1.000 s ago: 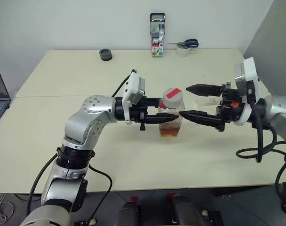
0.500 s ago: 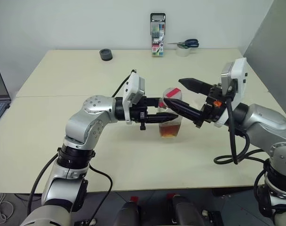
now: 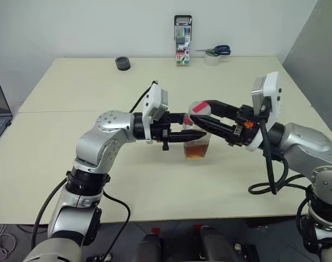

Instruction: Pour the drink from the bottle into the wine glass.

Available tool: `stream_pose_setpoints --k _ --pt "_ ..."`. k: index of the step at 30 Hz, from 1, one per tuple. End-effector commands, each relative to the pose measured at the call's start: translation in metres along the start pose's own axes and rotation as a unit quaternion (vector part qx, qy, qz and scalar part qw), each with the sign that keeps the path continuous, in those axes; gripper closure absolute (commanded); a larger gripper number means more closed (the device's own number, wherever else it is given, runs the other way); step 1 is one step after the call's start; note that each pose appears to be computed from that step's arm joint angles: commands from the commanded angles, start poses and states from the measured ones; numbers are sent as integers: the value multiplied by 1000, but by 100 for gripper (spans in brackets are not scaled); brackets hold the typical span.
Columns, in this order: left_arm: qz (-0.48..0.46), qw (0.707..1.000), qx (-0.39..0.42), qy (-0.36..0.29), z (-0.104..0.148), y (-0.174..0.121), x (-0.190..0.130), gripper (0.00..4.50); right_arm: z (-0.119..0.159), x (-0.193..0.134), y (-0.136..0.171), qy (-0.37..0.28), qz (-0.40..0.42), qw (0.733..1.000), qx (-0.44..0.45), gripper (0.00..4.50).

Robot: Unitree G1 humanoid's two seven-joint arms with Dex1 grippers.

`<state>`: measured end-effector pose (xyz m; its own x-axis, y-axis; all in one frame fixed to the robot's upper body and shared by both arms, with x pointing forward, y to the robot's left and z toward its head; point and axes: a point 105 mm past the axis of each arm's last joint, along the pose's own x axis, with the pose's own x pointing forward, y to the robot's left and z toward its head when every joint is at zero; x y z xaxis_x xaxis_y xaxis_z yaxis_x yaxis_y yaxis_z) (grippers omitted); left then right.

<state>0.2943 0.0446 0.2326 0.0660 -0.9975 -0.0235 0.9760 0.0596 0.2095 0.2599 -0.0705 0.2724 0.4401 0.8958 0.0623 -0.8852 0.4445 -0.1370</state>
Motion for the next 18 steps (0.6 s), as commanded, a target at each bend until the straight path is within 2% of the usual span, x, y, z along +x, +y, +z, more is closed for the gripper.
stream_pose_setpoints --k 1,6,10,14,17,18 --pt "-37 999 21 -18 15 -14 1 269 10 -5 -10 13 59 998 -25 265" --pt "-73 997 24 -13 16 -23 2 269 1 -3 -25 78 160 983 -36 265" --pt "-83 996 24 -12 17 -27 2 269 5 -1 -32 90 192 976 -43 265" --pt "-72 997 25 -17 17 -25 2 269 14 -7 -37 86 179 979 -39 126" --pt "-47 998 31 -25 18 -17 4 269 27 -19 -36 68 134 988 -20 19" --pt "-42 998 33 -27 19 -16 4 269 30 -22 -34 64 125 990 -16 2"
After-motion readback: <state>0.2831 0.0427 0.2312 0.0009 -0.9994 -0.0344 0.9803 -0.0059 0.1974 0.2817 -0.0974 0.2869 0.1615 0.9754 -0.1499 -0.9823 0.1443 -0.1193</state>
